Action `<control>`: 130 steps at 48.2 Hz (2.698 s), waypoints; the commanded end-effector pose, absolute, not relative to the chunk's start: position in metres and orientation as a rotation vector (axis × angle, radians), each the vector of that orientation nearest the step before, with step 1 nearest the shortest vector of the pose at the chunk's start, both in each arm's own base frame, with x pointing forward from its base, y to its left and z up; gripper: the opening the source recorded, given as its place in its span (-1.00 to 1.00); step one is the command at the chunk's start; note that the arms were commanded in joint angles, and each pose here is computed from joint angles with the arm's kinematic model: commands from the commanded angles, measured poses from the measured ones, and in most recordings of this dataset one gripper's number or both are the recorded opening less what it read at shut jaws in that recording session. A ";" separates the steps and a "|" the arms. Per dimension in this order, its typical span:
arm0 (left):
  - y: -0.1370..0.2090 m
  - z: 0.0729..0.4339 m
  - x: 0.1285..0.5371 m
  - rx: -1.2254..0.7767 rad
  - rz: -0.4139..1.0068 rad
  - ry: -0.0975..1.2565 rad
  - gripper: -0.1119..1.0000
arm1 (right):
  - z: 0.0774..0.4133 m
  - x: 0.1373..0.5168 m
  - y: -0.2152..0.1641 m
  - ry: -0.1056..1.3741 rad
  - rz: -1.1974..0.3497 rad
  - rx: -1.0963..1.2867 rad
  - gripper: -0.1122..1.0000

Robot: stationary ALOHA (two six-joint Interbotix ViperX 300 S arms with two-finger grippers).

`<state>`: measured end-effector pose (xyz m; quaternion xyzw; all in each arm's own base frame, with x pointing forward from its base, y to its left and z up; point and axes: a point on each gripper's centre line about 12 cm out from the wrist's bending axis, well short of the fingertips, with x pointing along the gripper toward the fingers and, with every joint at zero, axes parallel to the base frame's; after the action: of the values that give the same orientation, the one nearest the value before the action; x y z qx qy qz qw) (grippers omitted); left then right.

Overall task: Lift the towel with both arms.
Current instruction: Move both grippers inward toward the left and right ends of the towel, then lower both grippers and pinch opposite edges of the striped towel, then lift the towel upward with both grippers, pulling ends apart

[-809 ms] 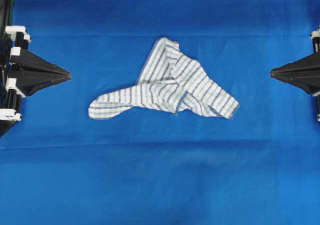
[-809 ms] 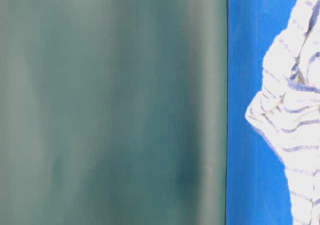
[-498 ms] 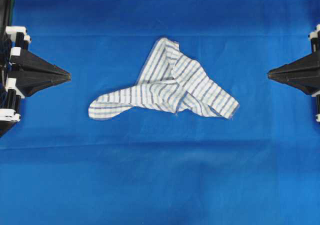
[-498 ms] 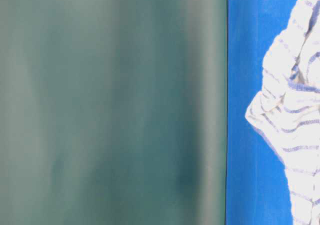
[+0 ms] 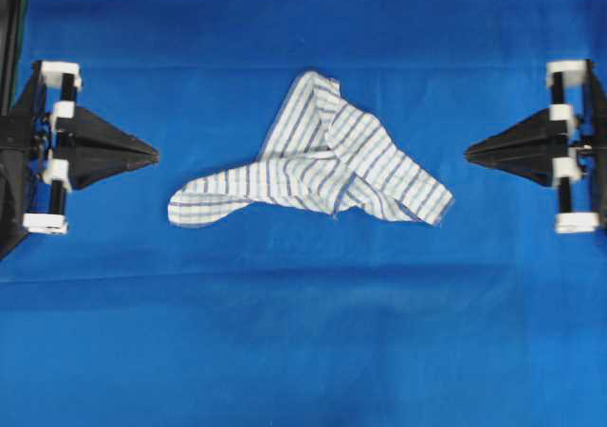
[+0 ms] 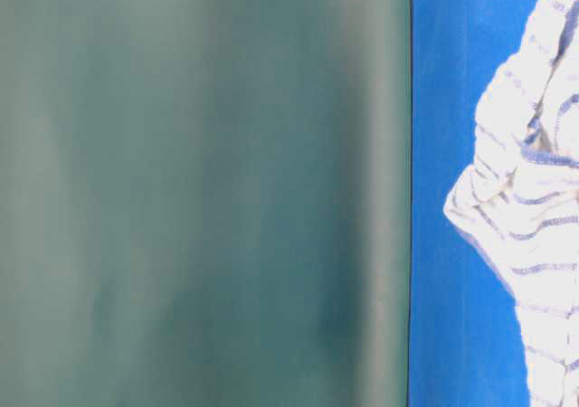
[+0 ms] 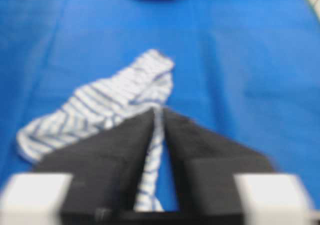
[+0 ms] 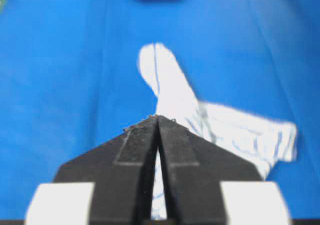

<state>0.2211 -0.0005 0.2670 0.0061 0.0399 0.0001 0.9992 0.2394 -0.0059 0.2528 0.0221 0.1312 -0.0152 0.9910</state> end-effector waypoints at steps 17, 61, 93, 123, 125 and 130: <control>-0.001 0.218 0.264 0.005 0.000 0.302 0.82 | 0.194 0.289 -0.016 0.560 -0.070 0.069 0.36; 0.016 0.088 0.330 -0.025 0.062 0.659 0.78 | 0.093 0.326 -0.029 0.859 -0.112 0.097 0.36; 0.022 0.094 0.331 -0.049 0.080 0.720 -0.66 | 0.109 0.332 -0.029 0.839 -0.111 0.098 -0.69; 0.035 0.262 0.321 -0.082 0.116 0.567 -0.66 | 0.261 0.326 -0.042 0.633 -0.146 0.110 -0.69; 0.037 0.276 0.317 -0.080 0.122 0.544 -0.66 | 0.278 0.324 -0.044 0.612 -0.150 0.095 -0.69; 0.041 0.309 0.308 -0.079 0.136 0.489 -0.66 | 0.310 0.320 -0.048 0.565 -0.163 0.057 -0.69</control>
<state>0.3128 0.0380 0.2740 -0.0416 0.2786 0.0621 0.9575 0.3214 -0.0456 0.2751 0.0415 0.3128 -0.0761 0.9459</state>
